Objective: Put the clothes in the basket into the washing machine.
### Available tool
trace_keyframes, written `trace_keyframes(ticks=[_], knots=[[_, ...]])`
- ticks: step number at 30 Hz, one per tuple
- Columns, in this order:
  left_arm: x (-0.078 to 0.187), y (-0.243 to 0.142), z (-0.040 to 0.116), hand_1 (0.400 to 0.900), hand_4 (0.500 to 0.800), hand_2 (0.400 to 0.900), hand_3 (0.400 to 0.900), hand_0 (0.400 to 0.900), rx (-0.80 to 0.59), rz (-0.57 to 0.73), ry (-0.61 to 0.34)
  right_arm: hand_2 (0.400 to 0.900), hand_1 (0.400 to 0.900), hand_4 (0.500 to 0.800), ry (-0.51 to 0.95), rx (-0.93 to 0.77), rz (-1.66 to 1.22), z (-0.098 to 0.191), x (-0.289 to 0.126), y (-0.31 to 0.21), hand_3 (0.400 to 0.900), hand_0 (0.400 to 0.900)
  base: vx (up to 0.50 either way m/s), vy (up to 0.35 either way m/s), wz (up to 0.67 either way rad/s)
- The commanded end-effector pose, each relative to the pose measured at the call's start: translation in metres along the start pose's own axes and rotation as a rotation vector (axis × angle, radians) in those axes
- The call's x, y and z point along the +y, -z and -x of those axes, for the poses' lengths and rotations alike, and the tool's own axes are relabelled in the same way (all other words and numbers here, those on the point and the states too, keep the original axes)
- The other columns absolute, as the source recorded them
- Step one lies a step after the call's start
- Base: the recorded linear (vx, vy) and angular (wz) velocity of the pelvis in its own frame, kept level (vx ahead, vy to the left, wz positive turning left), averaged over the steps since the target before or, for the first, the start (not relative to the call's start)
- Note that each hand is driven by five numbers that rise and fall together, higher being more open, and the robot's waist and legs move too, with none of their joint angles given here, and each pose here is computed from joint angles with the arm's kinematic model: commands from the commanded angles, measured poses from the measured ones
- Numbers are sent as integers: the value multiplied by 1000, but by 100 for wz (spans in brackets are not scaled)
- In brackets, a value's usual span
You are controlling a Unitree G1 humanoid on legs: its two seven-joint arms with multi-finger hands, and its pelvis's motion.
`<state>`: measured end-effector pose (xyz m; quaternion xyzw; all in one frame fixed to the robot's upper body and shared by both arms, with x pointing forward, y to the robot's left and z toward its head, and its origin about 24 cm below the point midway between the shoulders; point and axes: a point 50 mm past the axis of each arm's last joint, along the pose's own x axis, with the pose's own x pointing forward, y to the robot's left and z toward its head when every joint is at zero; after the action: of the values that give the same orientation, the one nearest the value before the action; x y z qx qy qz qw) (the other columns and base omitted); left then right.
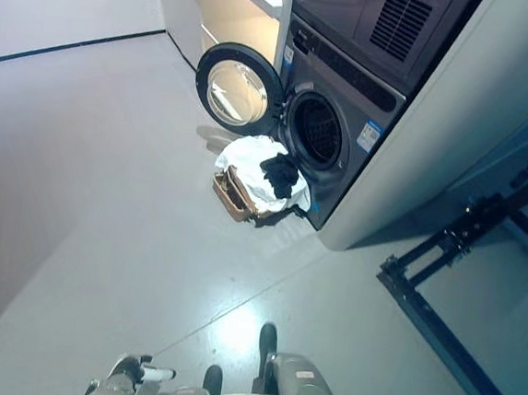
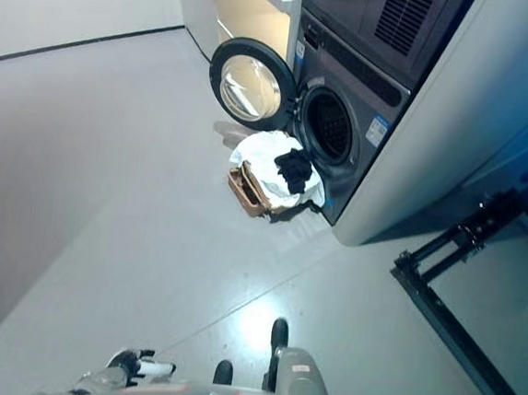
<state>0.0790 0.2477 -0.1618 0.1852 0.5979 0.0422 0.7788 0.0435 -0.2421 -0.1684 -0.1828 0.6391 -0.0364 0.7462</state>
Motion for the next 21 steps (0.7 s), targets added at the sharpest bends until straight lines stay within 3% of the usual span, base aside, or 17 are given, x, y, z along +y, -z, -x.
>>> trace_keyframes(ticks=[1, 6, 11, 21], knots=[[10, -15, -1, 900, 800, 900, 900, 900, -47, 29, -40, 900, 900, 800, 96, -71, -22, -2, -35, -23, 900, 900, 346, -186, 2], [9, -26, -1, 900, 800, 900, 900, 900, -93, 52, -46, 900, 900, 800, 105, -129, -18, -1, -40, -39, 900, 900, 319, -220, -9], [5, -26, -1, 900, 800, 900, 900, 900, -97, 52, -39, 900, 900, 800, 126, -158, -9, 0, -44, -51, 900, 900, 254, -162, -55], [1, -11, 0, 900, 800, 900, 900, 900, -56, -1, -32, 900, 900, 800, 142, -141, 34, -1, -45, -47, 900, 900, 448, 20, -46]])
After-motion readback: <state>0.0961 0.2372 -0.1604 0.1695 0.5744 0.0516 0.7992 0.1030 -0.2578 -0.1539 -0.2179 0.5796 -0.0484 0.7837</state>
